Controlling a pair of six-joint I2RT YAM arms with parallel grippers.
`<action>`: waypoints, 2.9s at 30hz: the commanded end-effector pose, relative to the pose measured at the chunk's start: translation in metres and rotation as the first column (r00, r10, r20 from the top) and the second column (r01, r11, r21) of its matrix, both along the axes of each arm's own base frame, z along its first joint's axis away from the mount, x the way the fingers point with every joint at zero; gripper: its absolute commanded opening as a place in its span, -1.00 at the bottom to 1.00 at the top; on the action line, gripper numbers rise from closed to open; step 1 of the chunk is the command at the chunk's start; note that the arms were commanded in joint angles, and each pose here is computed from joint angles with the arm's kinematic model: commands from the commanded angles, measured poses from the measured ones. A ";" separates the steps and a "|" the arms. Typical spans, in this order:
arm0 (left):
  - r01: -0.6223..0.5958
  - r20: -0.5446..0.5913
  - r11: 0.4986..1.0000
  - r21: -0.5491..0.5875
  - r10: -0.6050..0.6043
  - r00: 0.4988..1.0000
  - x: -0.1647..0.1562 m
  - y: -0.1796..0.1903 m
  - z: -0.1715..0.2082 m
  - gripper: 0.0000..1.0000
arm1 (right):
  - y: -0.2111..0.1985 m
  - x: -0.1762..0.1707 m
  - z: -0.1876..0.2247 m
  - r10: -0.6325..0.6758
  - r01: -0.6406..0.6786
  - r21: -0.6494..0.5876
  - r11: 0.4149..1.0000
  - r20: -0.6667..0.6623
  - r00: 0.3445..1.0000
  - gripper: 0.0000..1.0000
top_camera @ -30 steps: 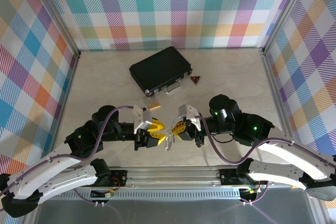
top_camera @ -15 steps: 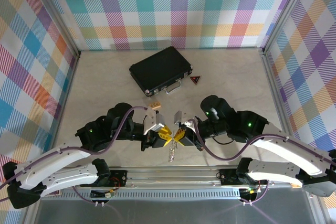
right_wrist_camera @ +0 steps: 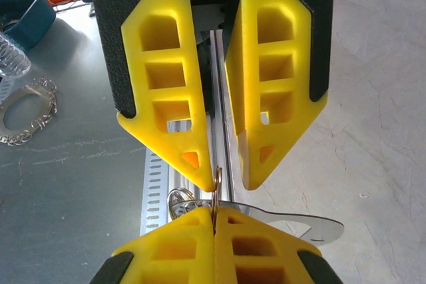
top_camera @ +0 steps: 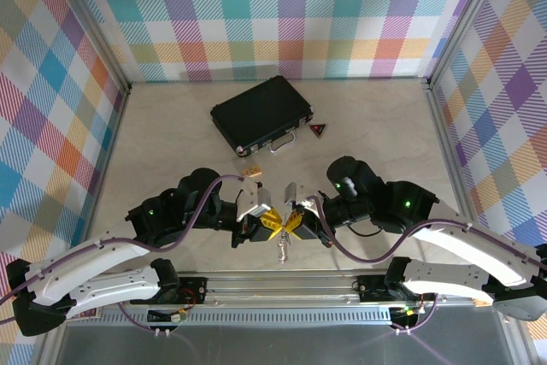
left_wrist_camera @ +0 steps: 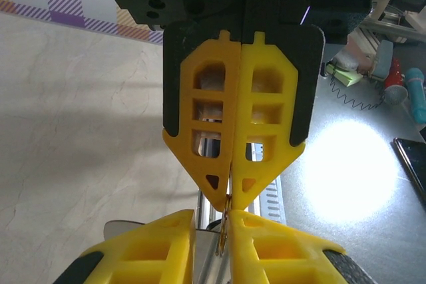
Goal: Put the keys on the keyring
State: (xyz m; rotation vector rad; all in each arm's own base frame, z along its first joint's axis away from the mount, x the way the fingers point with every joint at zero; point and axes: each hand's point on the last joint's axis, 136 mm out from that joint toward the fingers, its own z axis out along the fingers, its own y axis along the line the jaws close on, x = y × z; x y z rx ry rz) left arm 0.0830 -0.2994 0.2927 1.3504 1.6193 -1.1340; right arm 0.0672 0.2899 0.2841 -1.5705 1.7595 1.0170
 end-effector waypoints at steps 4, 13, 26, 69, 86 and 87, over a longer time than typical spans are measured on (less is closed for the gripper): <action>0.028 -0.001 1.000 -0.013 -0.028 1.000 -0.005 -0.006 0.000 -0.60 | 0.005 -0.007 0.023 0.041 -0.043 0.093 0.995 0.030 0.999 -1.00; 0.033 0.004 0.997 -0.066 -0.033 0.999 -0.006 -0.008 0.005 -1.00 | 0.007 -0.007 0.025 0.039 -0.042 0.114 0.993 0.027 0.999 -1.00; 0.032 0.051 0.966 -0.256 -0.019 0.998 -0.009 -0.005 0.039 -1.00 | 0.009 0.001 0.037 -0.046 0.044 0.209 0.977 0.004 0.999 -0.53; 0.080 0.050 0.924 -0.373 -0.066 0.997 -0.018 -0.004 0.063 -1.00 | -0.006 -0.001 0.056 -0.096 0.078 0.370 0.926 0.030 0.995 -1.00; -0.008 0.099 0.998 0.063 0.001 0.995 0.001 0.009 0.019 -0.30 | -0.003 0.021 0.011 -0.127 0.128 0.003 0.992 0.122 0.984 -1.00; -0.013 0.105 0.998 0.066 0.006 0.995 0.002 0.008 0.018 -0.30 | -0.003 0.020 0.011 -0.119 0.119 0.002 0.993 0.117 0.986 -1.00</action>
